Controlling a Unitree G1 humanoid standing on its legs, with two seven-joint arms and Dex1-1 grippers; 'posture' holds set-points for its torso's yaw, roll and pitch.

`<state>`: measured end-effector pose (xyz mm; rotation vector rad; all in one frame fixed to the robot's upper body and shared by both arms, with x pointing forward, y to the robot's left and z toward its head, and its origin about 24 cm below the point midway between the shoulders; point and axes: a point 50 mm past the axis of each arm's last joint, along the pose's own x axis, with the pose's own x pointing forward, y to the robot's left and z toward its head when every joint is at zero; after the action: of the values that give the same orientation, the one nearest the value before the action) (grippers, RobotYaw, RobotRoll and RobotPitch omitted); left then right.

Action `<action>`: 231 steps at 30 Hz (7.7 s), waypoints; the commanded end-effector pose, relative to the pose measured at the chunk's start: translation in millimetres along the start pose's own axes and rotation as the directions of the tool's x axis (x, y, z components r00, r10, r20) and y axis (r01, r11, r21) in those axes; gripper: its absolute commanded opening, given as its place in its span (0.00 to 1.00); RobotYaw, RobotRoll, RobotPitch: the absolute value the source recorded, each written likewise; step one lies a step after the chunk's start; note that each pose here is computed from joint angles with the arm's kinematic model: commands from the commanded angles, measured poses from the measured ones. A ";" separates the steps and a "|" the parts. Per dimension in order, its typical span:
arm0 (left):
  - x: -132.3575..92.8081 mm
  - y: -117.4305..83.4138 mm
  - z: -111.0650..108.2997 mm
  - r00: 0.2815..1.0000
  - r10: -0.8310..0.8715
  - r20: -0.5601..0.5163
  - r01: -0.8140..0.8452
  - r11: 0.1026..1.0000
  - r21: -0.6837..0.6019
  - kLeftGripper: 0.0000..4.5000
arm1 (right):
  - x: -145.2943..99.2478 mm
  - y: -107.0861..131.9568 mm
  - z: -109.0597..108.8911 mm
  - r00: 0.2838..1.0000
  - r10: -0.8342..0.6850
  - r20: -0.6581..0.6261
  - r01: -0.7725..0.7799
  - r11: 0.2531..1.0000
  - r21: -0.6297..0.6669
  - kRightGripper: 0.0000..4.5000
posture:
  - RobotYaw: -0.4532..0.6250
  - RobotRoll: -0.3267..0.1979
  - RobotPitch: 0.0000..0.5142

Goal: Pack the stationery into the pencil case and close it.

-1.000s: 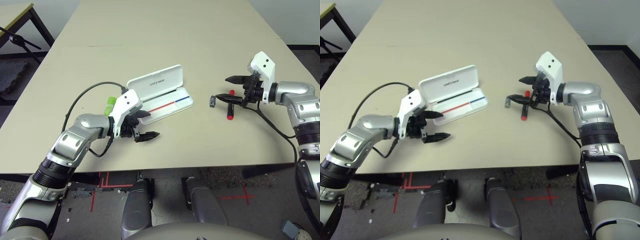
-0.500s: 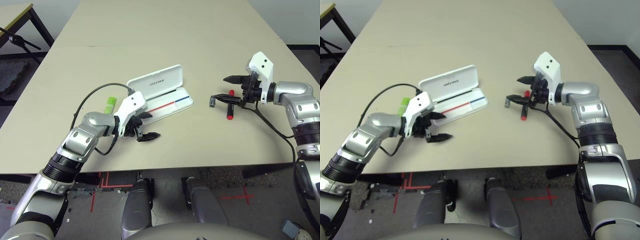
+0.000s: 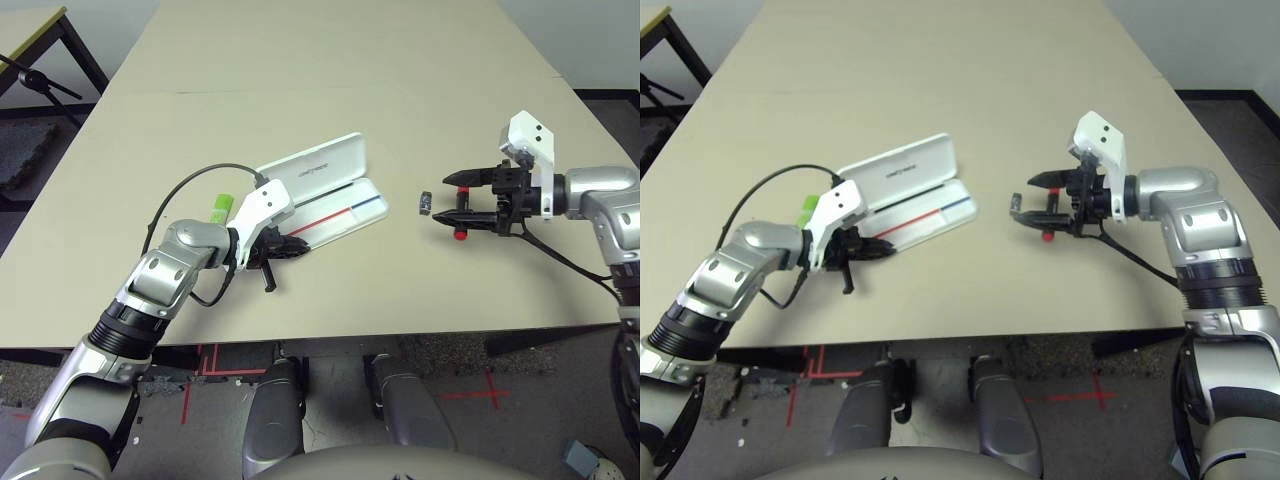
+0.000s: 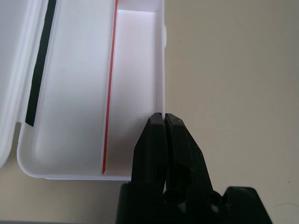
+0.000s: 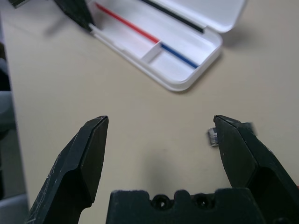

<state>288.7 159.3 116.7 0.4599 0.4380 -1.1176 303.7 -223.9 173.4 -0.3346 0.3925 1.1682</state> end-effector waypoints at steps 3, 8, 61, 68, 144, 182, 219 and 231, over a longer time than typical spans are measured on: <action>-1.8 -5.9 -3.3 0.996 -0.070 -0.050 0.074 0.994 0.078 0.01 | 1.8 7.5 -3.1 0.999 0.039 -0.037 -0.039 0.999 0.010 1.00 | 0.36 0.62 0.38; -14.9 -12.6 -4.4 0.985 -0.150 -0.083 0.163 0.969 0.185 0.01 | 6.0 11.7 -8.6 0.995 0.074 -0.067 -0.073 0.997 0.015 1.00 | 0.37 0.62 0.37; -67.1 -19.8 45.8 0.980 -0.170 0.105 0.137 0.954 0.266 1.00 | 15.9 -47.8 34.4 0.669 -0.728 0.153 0.647 0.671 0.363 1.00 | 0.36 0.62 0.36; -61.2 -17.3 44.6 0.979 -0.179 0.101 0.145 0.950 0.277 1.00 | 18.1 -38.7 9.9 0.577 -0.812 -0.092 0.746 0.477 0.465 1.00 | 0.33 0.62 0.37; -82.6 -13.9 39.0 0.994 -0.112 0.002 0.106 0.944 0.313 1.00 | 94.8 36.1 87.4 0.954 0.254 -0.161 -0.297 0.879 -0.373 0.11 | 0.41 0.62 0.28; -82.2 -10.5 28.6 1.000 -0.009 -0.009 0.011 0.969 0.248 1.00 | 99.5 42.4 71.6 0.916 0.401 -0.018 -0.370 0.827 -0.424 0.99 | 0.41 0.62 0.29; -69.3 55.8 -26.5 0.776 0.513 -0.367 -0.620 0.727 -0.295 1.00 | 44.8 38.8 28.0 0.932 0.362 0.022 -0.352 0.917 -0.186 0.99 | 0.39 0.62 0.31; -59.0 59.3 -42.0 0.758 0.501 -0.418 -0.645 0.673 -0.362 0.92 | 46.7 40.0 26.5 0.936 0.353 0.004 -0.345 0.917 -0.198 1.00 | 0.39 0.62 0.33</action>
<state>319.5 240.7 134.7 0.2771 0.6744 -0.3277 287.0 -159.7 177.9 -0.4228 0.2934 1.5638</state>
